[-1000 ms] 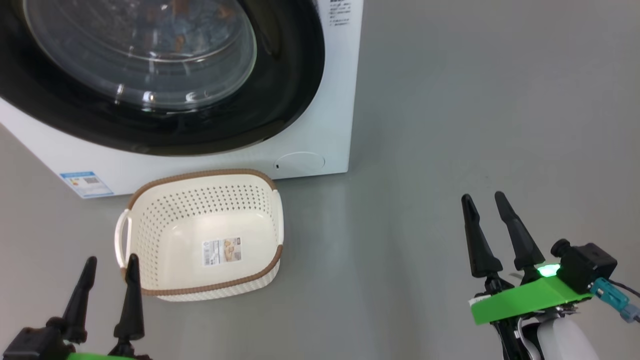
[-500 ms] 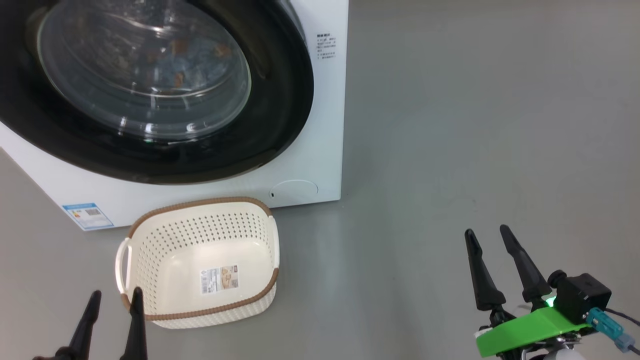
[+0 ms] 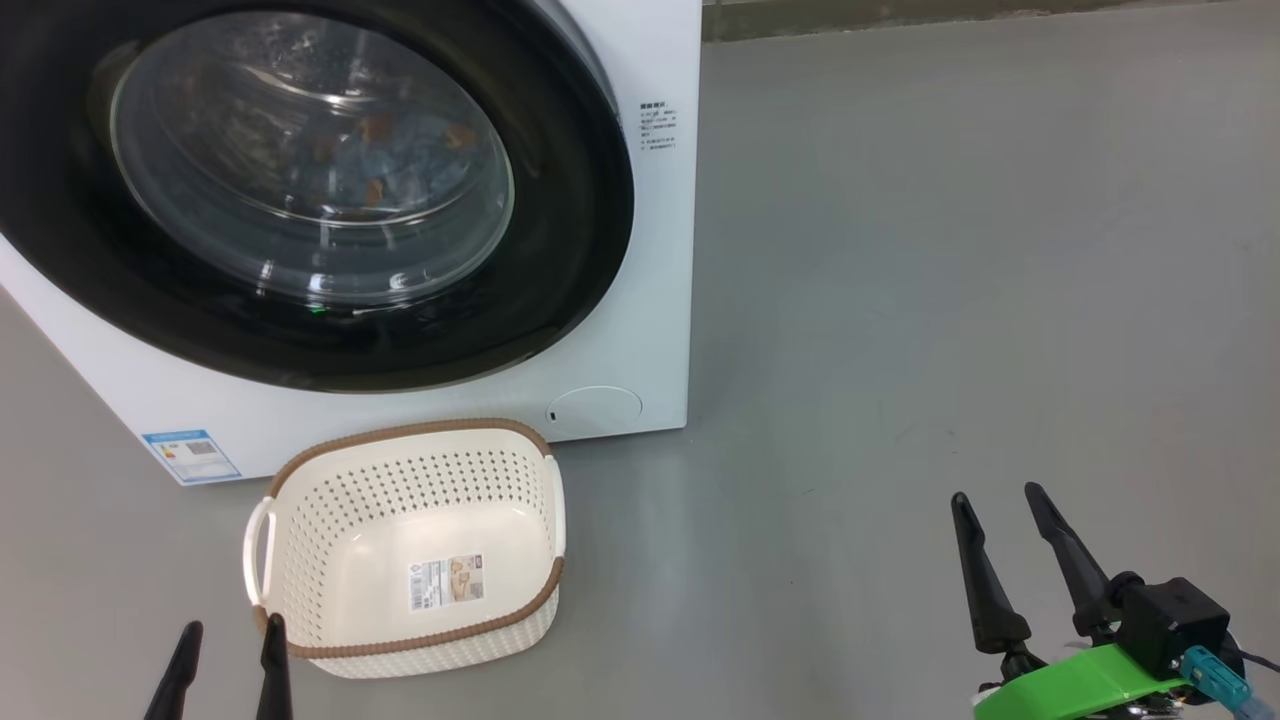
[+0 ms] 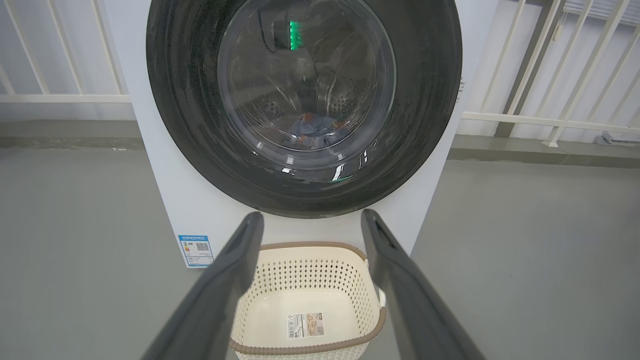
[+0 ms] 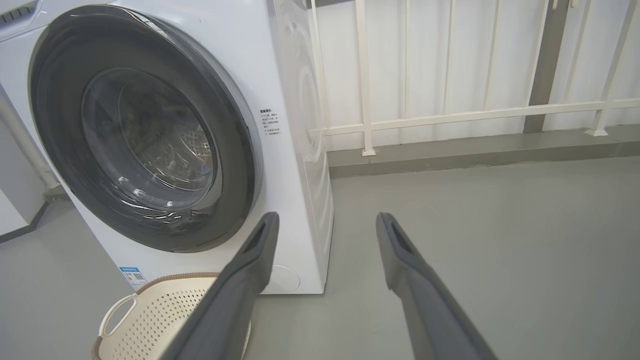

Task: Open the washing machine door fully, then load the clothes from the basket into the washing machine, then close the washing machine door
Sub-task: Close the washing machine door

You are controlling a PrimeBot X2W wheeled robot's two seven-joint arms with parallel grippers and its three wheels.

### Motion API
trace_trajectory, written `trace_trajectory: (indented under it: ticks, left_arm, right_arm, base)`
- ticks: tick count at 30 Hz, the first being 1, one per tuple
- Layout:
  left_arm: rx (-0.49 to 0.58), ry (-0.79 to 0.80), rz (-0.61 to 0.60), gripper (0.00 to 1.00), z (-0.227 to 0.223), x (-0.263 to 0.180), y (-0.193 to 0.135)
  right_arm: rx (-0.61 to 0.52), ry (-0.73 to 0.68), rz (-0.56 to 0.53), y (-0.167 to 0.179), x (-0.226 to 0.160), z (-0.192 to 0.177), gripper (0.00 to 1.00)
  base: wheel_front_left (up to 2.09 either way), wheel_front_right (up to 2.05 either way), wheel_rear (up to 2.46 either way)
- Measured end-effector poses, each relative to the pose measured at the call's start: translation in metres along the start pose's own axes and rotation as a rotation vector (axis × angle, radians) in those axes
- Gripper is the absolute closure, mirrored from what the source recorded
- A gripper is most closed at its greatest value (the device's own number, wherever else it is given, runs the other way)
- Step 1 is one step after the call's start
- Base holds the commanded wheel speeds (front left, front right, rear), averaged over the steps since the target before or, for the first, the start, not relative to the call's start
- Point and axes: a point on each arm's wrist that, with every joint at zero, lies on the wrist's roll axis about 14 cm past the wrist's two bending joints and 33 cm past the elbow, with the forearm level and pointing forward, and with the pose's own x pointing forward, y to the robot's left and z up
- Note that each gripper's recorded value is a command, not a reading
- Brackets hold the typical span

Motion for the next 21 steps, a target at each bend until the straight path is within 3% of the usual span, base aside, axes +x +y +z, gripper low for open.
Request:
trace_trajectory:
  ticks: [21]
  left_arm:
    - [0.004,0.007,0.032,0.0,-0.0025,-0.0043,0.0075]
  right_arm:
    - [-0.026,0.003,0.0,-0.0015,0.0022,-0.0009,0.0]
  base:
    - [0.0,0.0,0.0]
